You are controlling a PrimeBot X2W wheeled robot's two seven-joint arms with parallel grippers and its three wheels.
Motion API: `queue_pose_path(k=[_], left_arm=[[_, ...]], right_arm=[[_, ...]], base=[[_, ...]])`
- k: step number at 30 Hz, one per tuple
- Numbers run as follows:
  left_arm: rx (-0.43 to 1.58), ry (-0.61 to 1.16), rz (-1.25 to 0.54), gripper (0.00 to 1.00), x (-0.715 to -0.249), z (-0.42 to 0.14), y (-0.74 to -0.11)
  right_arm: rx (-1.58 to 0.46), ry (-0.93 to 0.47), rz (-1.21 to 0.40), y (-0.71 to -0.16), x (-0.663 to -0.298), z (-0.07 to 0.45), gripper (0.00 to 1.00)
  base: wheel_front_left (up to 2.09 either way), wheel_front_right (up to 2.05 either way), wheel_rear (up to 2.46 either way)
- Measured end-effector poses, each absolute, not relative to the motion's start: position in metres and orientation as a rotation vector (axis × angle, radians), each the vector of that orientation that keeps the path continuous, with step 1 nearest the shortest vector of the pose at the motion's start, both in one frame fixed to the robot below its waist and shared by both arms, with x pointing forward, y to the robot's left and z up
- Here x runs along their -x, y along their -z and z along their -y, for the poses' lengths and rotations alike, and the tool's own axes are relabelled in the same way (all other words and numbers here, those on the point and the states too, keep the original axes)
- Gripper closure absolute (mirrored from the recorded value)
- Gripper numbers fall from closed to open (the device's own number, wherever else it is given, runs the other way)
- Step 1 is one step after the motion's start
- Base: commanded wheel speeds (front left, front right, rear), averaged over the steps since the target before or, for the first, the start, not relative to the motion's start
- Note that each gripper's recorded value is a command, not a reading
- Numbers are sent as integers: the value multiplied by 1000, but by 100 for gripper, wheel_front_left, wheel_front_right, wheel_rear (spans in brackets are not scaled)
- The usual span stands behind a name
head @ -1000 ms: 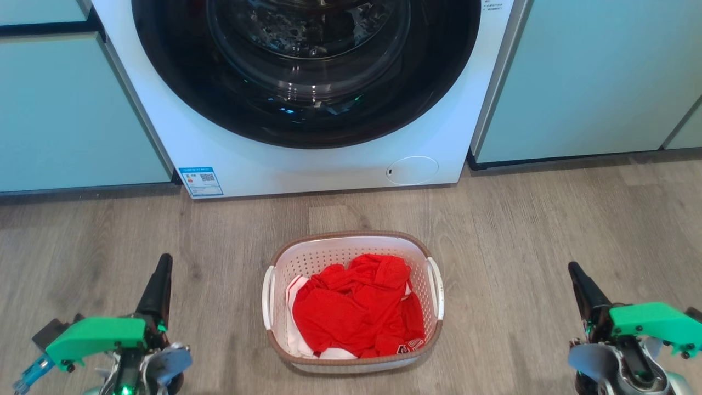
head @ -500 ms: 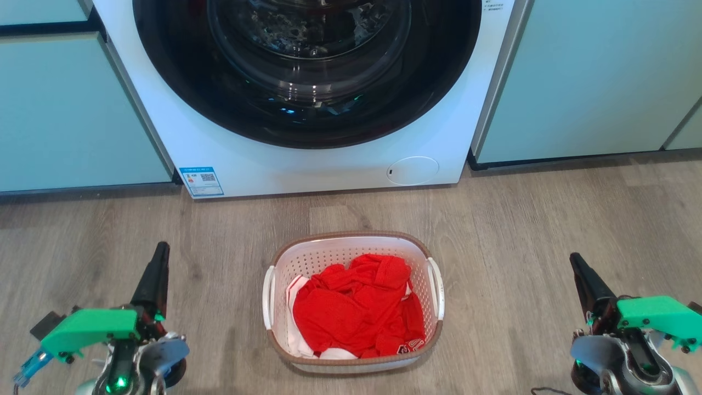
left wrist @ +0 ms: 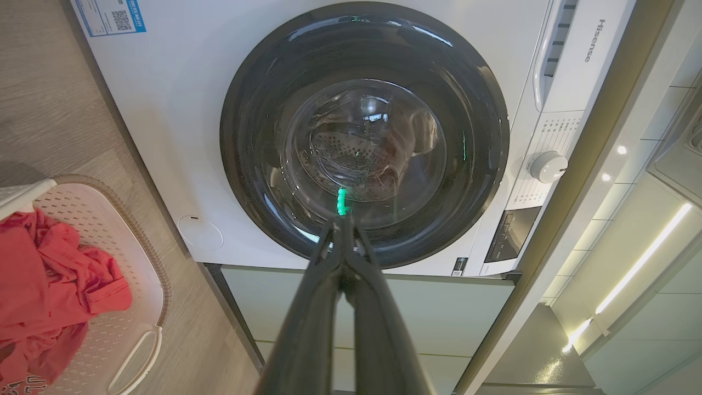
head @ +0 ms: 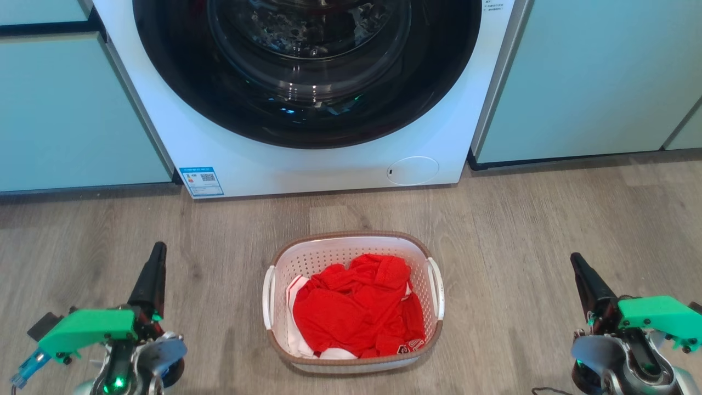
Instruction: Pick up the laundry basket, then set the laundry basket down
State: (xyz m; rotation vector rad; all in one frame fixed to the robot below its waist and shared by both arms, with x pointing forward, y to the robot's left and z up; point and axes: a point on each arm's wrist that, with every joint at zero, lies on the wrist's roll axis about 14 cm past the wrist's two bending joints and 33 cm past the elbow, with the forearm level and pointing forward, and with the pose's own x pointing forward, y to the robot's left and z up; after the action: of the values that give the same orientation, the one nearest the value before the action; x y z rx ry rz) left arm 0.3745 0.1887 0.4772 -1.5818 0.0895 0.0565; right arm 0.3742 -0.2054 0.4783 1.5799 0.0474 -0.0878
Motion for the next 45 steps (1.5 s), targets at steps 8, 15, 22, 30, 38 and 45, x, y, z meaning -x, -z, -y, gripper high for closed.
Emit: queue_pose_path(k=[8,15,22,30,38,45], left_arm=[[1582,-57,-89,100,-375,-189,-477],[1582,-57,-89,100,-375,-189,-477],[1583,-58,-87,100,-374,-190,-477],[1582,-59,-87,100,-374,-190,-477],[1583,-56,-90,100,-374,-189,-477],[1583,-54,-92,100,-374,-189,-477]], right_arm=[[-1580,89,-45,-478,-374,206,100],[-1581,91,-44,-478,-374,207,100],[-1582,91,-44,-478,-374,207,100],[-1582,93,-41,-479,-374,208,100],[-1581,93,-42,-478,-374,208,100],[-1585,94,-41,-478,-374,207,100]], base=[[0,0,0],[0,0,0],[0,0,0],[0,0,0],[0,0,0],[0,0,0]])
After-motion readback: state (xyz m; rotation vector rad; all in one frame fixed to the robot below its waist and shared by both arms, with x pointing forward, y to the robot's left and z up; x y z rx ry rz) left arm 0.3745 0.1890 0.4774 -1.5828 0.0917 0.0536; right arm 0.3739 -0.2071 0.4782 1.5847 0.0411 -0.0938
